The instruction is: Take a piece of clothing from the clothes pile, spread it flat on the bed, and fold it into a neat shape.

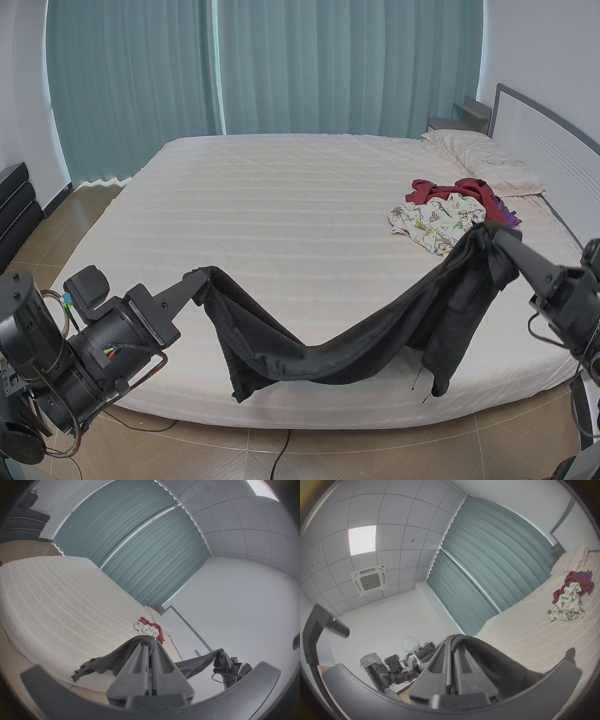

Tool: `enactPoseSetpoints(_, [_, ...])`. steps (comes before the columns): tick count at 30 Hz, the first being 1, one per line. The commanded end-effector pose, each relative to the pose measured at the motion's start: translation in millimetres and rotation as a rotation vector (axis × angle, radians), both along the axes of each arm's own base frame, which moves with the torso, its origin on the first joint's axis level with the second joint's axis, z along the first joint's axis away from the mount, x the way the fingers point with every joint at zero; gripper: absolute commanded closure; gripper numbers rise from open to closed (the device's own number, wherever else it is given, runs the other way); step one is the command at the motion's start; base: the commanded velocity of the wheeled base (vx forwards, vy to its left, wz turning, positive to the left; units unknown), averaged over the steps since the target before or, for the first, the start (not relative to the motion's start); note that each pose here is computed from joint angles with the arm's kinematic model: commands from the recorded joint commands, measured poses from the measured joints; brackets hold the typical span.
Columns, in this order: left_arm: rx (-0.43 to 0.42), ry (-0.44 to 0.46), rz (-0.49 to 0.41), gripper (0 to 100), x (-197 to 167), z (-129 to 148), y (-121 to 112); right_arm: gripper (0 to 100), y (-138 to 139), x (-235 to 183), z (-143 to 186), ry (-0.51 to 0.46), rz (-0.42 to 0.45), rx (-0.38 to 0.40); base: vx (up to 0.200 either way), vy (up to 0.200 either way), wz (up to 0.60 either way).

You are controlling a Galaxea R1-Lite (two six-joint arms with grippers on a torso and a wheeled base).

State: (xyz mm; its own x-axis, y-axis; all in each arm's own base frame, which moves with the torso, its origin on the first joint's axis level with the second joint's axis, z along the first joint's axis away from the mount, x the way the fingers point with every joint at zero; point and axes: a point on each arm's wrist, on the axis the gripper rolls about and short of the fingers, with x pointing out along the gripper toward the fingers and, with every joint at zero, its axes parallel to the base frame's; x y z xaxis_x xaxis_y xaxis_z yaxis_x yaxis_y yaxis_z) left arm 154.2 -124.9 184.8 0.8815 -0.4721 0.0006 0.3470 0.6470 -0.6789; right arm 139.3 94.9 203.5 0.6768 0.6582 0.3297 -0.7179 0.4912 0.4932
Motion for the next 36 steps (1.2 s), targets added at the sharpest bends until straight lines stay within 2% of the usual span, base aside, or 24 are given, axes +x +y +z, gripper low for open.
enactPoseSetpoints(1, [-0.057,-0.098,0.08,100,9,47,9,100,-13,10,83,-0.11,-0.085,0.079,0.0,0.0,0.0])
enactPoseSetpoints(5, [-0.064,-0.108,0.126,100,17,67,15,100,-22,22,125,-0.1,-0.145,0.122,0.0,0.0,0.0])
enactPoseSetpoints(7, [-0.071,-0.12,0.15,100,21,76,19,100,-24,31,135,-0.073,-0.151,0.14,0.0,0.0,0.0])
enactPoseSetpoints(9, [-0.066,-0.118,0.18,100,29,86,22,100,-24,62,137,-0.01,-0.183,0.165,0.0,0.0,0.0])
enactPoseSetpoints(11, [-0.05,-0.092,0.193,100,36,85,22,100,-24,84,131,0.023,-0.212,0.159,0.0,0.0,0.0])
enactPoseSetpoints(13, [0.0,-0.014,0.203,100,56,67,13,100,-24,128,111,0.092,-0.266,0.13,0.0,0.0,0.0])
enactPoseSetpoints(15, [0.016,0.012,0.208,100,65,59,10,100,-25,146,103,0.115,-0.286,0.125,0.0,0.0,0.0])
enactPoseSetpoints(17, [0.016,0.012,0.208,100,65,59,10,100,-25,146,103,0.115,-0.286,0.125,0.0,0.0,0.0])
enactPoseSetpoints(18, [0.008,0.044,0.214,100,89,47,-1,100,-21,186,85,0.16,-0.319,0.113,0.0,0.0,0.0])
enactPoseSetpoints(20, [-0.01,0.048,0.222,100,106,44,-7,100,-17,207,76,0.175,-0.341,0.113,0.0,0.0,0.0])
enactPoseSetpoints(22, [-0.011,0.052,0.226,100,112,42,-9,100,-16,214,72,0.182,-0.346,0.112,0.0,0.0,0.0])
enactPoseSetpoints(23, [0.0,0.068,0.24,100,130,34,-14,100,-9,228,62,0.203,-0.343,0.104,0.0,0.0,0.0])
enactPoseSetpoints(27, [0.021,0.102,0.268,100,158,17,-18,100,0,244,39,0.25,-0.343,0.078,0.2,0.0,0.0])
enactPoseSetpoints(36, [0.053,0.157,0.322,100,205,-14,-17,100,3,269,7,0.276,-0.367,0.051,0.2,0.0,0.0])
